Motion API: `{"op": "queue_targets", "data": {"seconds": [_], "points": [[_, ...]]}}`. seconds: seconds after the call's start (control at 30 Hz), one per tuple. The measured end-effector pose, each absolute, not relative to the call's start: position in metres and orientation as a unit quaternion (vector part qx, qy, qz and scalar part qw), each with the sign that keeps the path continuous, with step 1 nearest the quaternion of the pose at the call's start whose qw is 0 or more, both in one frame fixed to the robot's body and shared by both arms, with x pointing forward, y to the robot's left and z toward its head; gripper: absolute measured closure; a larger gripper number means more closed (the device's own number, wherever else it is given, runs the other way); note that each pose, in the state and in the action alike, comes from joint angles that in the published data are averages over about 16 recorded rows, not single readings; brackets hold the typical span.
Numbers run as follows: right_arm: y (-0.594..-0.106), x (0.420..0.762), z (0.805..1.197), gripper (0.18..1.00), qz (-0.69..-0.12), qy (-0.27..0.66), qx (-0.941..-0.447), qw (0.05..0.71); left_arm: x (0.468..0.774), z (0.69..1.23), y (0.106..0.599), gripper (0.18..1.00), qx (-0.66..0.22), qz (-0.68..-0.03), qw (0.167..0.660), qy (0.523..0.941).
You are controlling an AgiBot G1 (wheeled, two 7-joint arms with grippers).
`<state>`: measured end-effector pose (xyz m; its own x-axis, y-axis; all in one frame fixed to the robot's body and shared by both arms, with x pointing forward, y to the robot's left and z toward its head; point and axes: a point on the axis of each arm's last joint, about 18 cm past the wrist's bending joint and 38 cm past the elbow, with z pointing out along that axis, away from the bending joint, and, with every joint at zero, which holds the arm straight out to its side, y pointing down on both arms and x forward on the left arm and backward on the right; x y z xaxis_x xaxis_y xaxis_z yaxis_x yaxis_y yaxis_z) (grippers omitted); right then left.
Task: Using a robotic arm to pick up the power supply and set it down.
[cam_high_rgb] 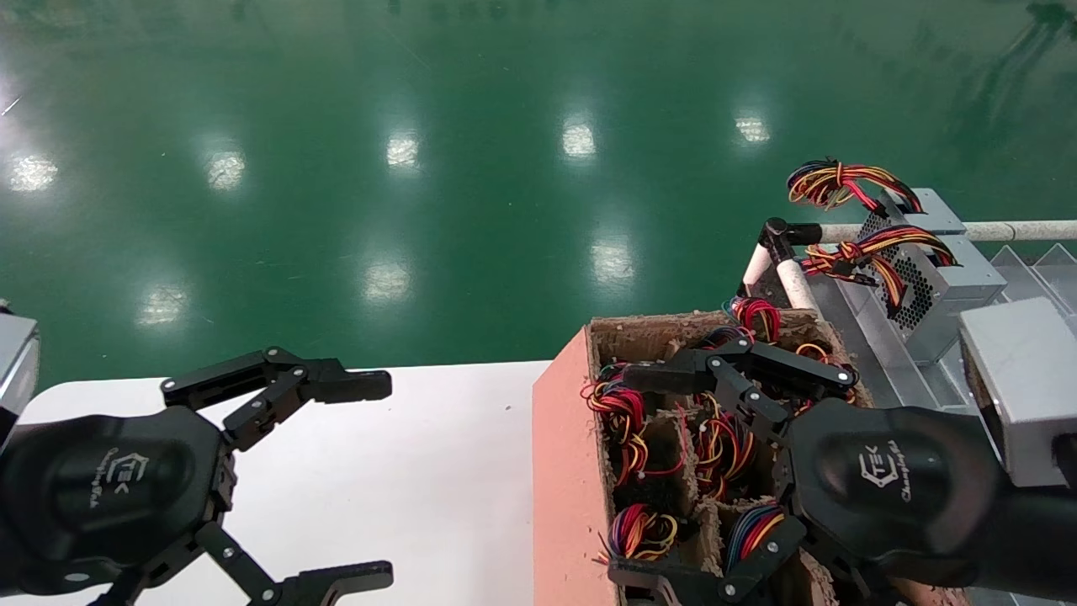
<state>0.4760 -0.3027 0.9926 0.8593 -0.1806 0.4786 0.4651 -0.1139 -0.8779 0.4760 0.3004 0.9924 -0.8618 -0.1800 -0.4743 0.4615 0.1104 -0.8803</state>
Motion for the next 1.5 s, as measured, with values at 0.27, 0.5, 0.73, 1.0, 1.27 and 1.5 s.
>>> {"op": "queue_targets", "data": {"seconds": [0.27, 0.5, 0.73, 1.0, 1.27, 1.5], "points": [[-0.303, 0.476, 0.993, 0.179, -0.245, -0.101, -0.705, 0.658, 0.476, 0.992, 0.3, 0.184, 0.1, -0.659, 0.243, 0.704], [-0.304, 0.476, 0.994, 0.179, -0.248, -0.1, -0.706, 0.656, 0.476, 0.992, 0.3, 0.184, 0.1, -0.659, 0.243, 0.704], [-0.312, 0.48, 0.997, 0.179, -0.269, -0.084, -0.71, 0.645, 0.476, 0.992, 0.3, 0.193, 0.1, -0.659, 0.243, 0.704], [-0.347, 0.499, 0.996, 0.179, -0.33, -0.017, -0.728, 0.601, 0.476, 0.992, 0.3, 0.243, 0.1, -0.659, 0.243, 0.704], [-0.396, 0.52, 0.986, 0.179, -0.383, 0.068, -0.744, 0.544, 0.476, 0.992, 0.3, 0.348, 0.1, -0.659, 0.243, 0.704], [-0.423, 0.529, 0.975, 0.181, -0.398, 0.118, -0.75, 0.514, 0.476, 0.992, 0.3, 0.491, 0.1, -0.659, 0.243, 0.704]]}}
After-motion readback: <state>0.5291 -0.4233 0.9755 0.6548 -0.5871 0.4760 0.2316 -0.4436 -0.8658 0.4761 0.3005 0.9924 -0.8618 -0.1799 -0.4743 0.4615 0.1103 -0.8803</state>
